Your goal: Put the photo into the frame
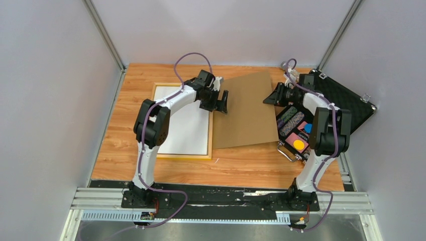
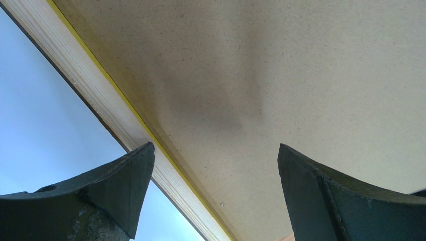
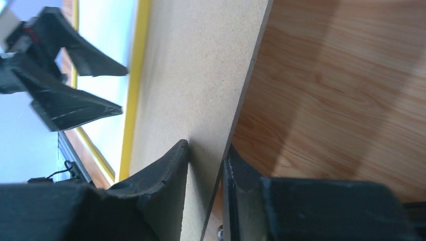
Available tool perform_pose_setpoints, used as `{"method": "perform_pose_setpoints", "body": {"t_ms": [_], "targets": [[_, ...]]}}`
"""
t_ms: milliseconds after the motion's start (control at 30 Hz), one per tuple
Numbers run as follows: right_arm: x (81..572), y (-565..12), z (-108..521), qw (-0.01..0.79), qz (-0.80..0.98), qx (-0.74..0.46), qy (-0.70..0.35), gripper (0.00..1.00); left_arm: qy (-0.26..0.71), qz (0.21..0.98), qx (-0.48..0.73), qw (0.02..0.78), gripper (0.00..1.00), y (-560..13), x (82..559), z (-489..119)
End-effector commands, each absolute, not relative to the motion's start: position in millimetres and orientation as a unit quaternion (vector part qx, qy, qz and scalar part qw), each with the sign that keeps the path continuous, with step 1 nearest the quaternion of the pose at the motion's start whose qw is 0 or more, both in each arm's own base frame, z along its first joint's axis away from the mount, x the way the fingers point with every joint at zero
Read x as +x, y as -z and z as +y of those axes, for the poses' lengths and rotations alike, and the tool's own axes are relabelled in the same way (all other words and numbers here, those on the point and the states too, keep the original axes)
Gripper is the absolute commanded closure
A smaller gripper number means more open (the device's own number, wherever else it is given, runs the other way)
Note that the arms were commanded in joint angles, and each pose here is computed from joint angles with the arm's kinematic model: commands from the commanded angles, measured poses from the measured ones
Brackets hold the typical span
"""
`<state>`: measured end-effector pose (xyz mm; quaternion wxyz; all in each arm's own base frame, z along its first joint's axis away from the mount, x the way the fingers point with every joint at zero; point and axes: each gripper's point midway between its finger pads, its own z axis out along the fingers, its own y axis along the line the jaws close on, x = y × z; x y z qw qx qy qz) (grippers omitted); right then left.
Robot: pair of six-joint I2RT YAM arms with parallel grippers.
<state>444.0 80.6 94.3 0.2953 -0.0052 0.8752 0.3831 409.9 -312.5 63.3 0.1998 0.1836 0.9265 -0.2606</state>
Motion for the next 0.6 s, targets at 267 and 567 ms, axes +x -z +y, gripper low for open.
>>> {"method": "perform_pose_setpoints", "body": {"t_ms": [267, 567], "targets": [[430.5, -192.7, 106.0, 0.345, 0.828, -0.062, -0.438, 0.85, 0.295, 0.910, 0.200, 0.211, 0.00, -89.5, 408.4, -325.8], [422.3, -230.6, 116.2, 0.359, 0.817, -0.076, -0.445, 0.71, 0.310, 0.897, 0.212, 0.231, 0.00, -123.5, 413.4, -332.1]]}}
